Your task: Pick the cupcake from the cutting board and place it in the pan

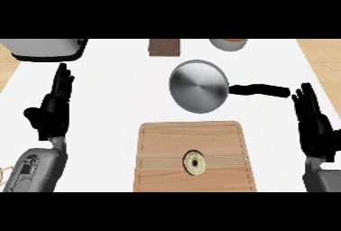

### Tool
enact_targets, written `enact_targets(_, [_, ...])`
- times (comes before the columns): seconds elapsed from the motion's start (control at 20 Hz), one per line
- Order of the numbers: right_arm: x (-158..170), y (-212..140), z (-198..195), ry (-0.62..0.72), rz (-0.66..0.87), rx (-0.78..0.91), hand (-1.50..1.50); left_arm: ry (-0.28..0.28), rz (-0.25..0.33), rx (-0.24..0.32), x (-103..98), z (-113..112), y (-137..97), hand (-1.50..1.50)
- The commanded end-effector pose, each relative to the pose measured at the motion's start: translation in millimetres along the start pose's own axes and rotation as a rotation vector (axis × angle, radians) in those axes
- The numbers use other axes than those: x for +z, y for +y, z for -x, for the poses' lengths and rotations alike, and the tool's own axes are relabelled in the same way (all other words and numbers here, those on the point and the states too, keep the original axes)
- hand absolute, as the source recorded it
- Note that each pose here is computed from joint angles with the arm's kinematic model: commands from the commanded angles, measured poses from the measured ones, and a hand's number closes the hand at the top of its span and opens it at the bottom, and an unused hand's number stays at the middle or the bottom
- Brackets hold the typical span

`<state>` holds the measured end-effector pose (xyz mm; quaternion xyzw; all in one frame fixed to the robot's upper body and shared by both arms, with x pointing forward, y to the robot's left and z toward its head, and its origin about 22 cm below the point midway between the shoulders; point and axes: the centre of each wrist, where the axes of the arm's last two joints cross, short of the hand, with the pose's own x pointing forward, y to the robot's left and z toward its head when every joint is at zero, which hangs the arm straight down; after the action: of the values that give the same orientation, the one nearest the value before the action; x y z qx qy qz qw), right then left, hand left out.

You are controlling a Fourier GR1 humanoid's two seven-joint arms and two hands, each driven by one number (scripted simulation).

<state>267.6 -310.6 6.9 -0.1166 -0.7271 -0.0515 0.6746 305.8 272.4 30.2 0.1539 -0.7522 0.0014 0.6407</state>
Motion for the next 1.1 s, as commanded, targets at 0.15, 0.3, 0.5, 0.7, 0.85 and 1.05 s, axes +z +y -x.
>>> enact_targets(0.15, [6, 74, -7, -0.039, -0.669, -0.031, 1.50, 0.006, 0.105, 0.014, 1, -5, -9, 0.00])
enact_targets(0.3, [20, 103, 0, -0.031, -1.000, 0.074, 1.50, 0.064, 0.188, 0.067, -4, -12, -27, 0.00])
enact_targets(0.5, [32, 67, 28, -0.381, -0.728, 0.194, -1.50, 0.091, 0.128, 0.053, 0, -5, 8, 0.00])
enact_targets(0.7, [25, 3, -12, -0.493, -0.700, 0.310, -1.50, 0.108, 0.121, 0.060, 6, -14, 0, 0.00])
enact_targets(0.85, [19, -16, -47, -0.457, -0.818, 0.418, -1.50, 0.116, 0.106, 0.060, 6, -16, -2, 0.00])
enact_targets(1.05, [-3, -11, -103, -0.477, -0.883, 0.662, -1.50, 0.106, 0.110, 0.045, 3, -19, 0, 0.00])
